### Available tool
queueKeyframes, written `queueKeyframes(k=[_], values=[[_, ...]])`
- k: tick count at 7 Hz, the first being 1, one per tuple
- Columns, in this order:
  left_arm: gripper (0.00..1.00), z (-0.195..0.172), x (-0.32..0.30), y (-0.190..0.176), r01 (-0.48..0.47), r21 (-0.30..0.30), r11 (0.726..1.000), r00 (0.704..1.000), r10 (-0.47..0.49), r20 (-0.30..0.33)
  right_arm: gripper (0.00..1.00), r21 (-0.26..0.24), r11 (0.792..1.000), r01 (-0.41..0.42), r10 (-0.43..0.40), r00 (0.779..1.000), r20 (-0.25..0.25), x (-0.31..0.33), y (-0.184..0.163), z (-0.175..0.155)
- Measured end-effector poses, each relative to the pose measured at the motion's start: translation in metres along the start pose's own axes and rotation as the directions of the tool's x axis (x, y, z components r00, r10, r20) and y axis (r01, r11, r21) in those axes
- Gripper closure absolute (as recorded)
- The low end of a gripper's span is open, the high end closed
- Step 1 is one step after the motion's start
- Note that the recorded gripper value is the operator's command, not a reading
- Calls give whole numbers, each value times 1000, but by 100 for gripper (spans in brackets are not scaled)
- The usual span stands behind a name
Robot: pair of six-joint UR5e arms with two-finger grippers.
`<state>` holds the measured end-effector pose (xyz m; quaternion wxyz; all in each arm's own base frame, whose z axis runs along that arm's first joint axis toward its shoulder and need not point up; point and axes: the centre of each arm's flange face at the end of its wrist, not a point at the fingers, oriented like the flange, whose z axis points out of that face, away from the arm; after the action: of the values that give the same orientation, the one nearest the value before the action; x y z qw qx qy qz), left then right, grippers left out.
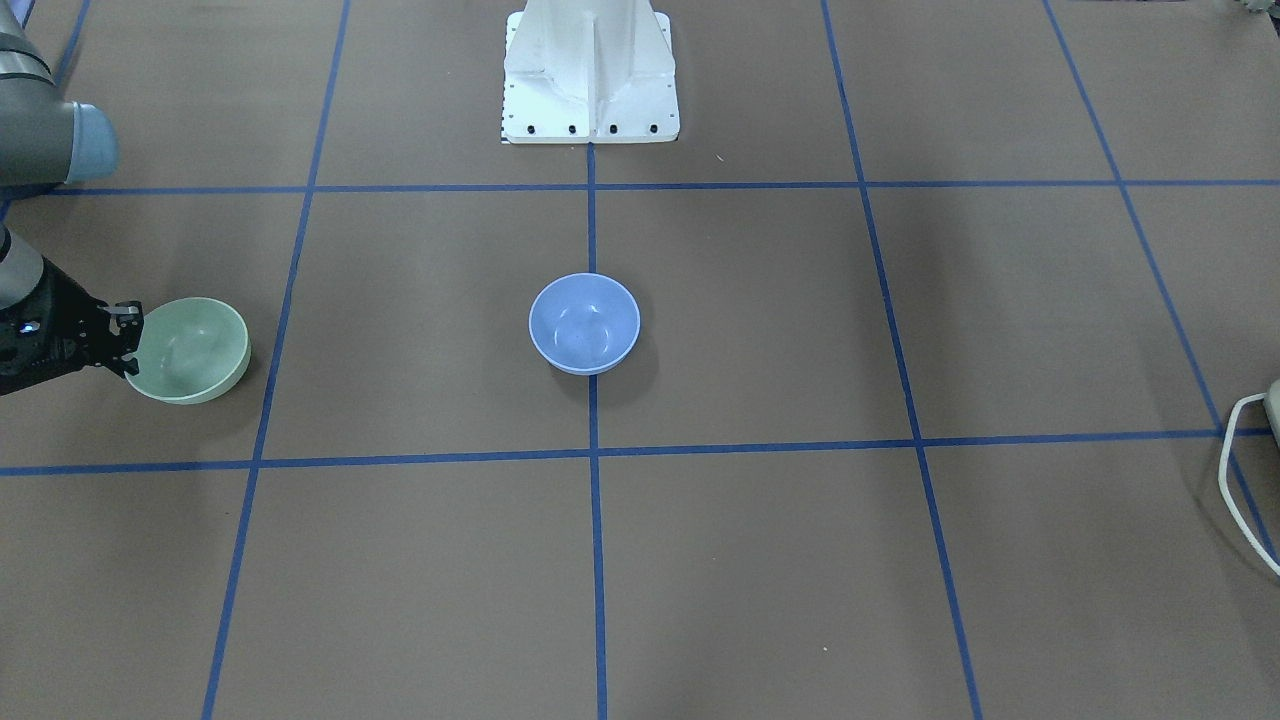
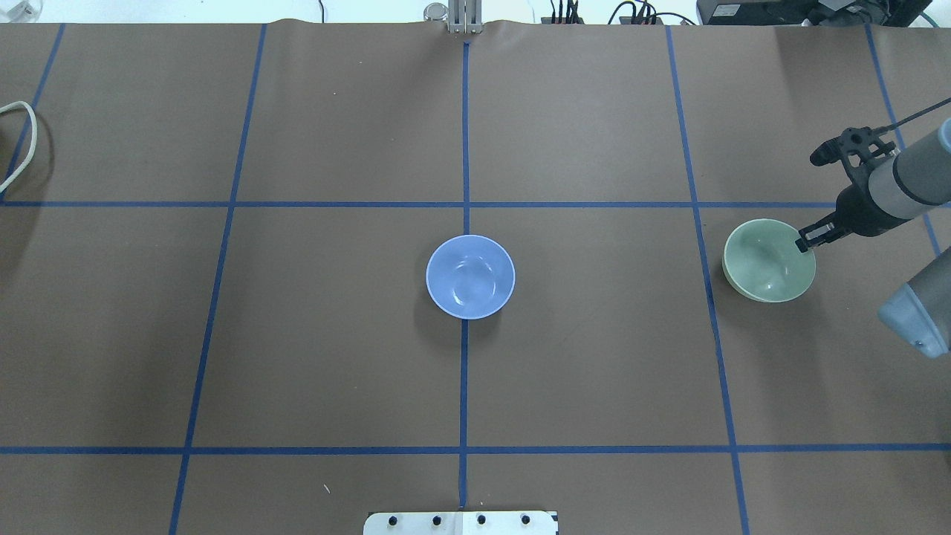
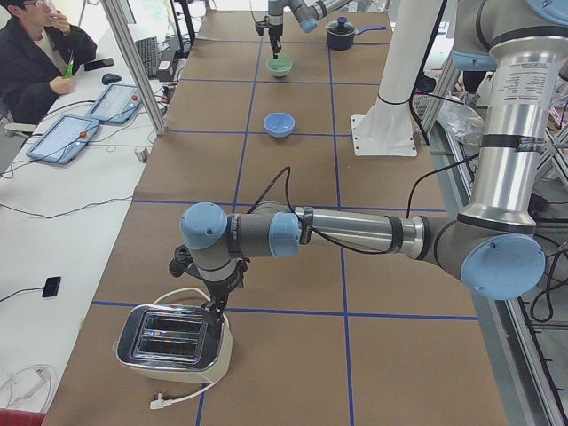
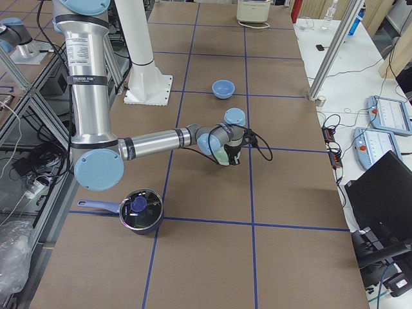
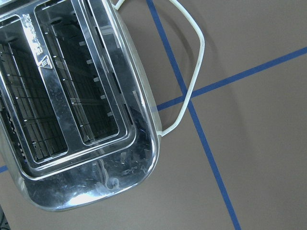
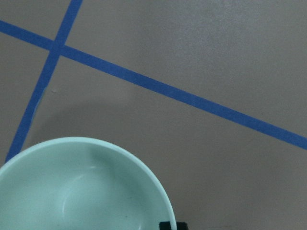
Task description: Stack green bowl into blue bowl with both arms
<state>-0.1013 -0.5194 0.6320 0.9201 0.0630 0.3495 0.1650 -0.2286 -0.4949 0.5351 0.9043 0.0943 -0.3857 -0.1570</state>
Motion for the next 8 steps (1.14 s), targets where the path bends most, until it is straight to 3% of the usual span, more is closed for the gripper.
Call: queueKeyframes(k=[2, 4, 5, 7, 8], values=[[1, 6, 1, 9, 130, -5, 991, 991, -130, -16, 100, 33, 996, -87, 84, 993, 78, -22, -27, -29], [1, 6, 4, 16, 226, -2, 974, 974, -226, -19, 100, 60, 971, -230, 219, 964, 148, -86, -70, -69], [1, 6, 5, 16, 238, -1, 971, 971, -238, -20, 100, 49, 955, -293, 280, 944, 173, -137, -91, -87], [1, 6, 5, 16, 242, -2, 970, 970, -242, -20, 100, 36, 924, -382, 368, 909, 194, -251, -118, -96], [1, 6, 5, 16, 242, -1, 970, 970, -242, -20, 100, 40, 914, -403, 390, 902, 184, -306, -121, -90]])
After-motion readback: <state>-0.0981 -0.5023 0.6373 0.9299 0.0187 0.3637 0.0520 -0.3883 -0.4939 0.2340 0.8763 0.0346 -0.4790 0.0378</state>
